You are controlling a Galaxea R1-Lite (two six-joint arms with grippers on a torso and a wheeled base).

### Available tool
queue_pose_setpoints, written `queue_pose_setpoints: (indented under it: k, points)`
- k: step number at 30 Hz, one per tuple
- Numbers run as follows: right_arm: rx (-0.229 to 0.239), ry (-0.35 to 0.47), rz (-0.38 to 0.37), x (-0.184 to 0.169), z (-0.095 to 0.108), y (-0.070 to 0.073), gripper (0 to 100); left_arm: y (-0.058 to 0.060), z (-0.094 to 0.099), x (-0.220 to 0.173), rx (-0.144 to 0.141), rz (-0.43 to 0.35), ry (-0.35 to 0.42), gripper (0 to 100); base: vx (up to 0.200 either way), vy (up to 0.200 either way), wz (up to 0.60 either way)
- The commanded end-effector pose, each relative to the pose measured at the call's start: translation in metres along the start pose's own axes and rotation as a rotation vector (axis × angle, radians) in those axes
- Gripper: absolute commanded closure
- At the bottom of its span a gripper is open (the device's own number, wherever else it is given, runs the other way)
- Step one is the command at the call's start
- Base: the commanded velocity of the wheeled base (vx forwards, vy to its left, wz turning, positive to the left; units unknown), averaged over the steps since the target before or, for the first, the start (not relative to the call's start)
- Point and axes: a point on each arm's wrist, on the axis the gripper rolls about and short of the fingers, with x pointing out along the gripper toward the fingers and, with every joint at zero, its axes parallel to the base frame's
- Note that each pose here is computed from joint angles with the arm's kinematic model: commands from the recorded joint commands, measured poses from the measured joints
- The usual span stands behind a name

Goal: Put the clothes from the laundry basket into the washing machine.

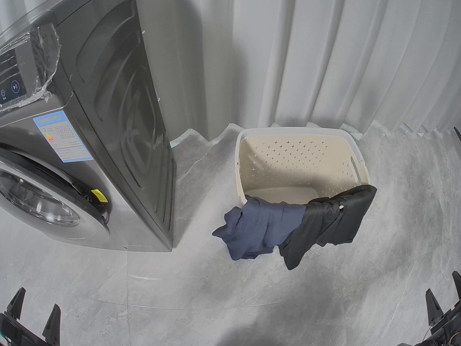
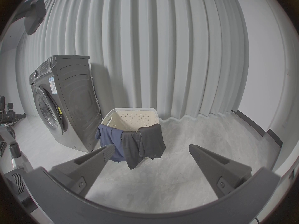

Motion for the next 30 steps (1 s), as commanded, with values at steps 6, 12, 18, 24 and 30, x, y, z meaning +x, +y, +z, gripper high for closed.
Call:
queue_pose_setpoints:
  k: [6,12,18,24,30]
  points:
    - [0.0,0.001,0.001,0.0,-0.0052,0.0,0,0.0002,-0.0043,0.0001,-0.001,0.0,0.001,0,0.0,0.2,0.0]
    - [0.0,0.001,0.001,0.0,-0.0052,0.0,0,0.0002,-0.0043,0.0001,-0.001,0.0,0.001,0,0.0,0.2,0.0]
    - [0.0,0.001,0.001,0.0,-0.0052,0.0,0,0.0002,-0.0043,0.0001,-0.001,0.0,0.001,0,0.0,0.2,0.0]
    - [0.0,0.001,0.001,0.0,-0.0052,0.0,0,0.0002,-0.0043,0.0001,-0.001,0.0,0.001,0,0.0,0.067,0.0]
    - [0.0,0.001,0.001,0.0,-0.0052,0.0,0,0.0002,-0.0043,0.0001,-0.001,0.0,0.001,0,-0.033,0.0,0.0]
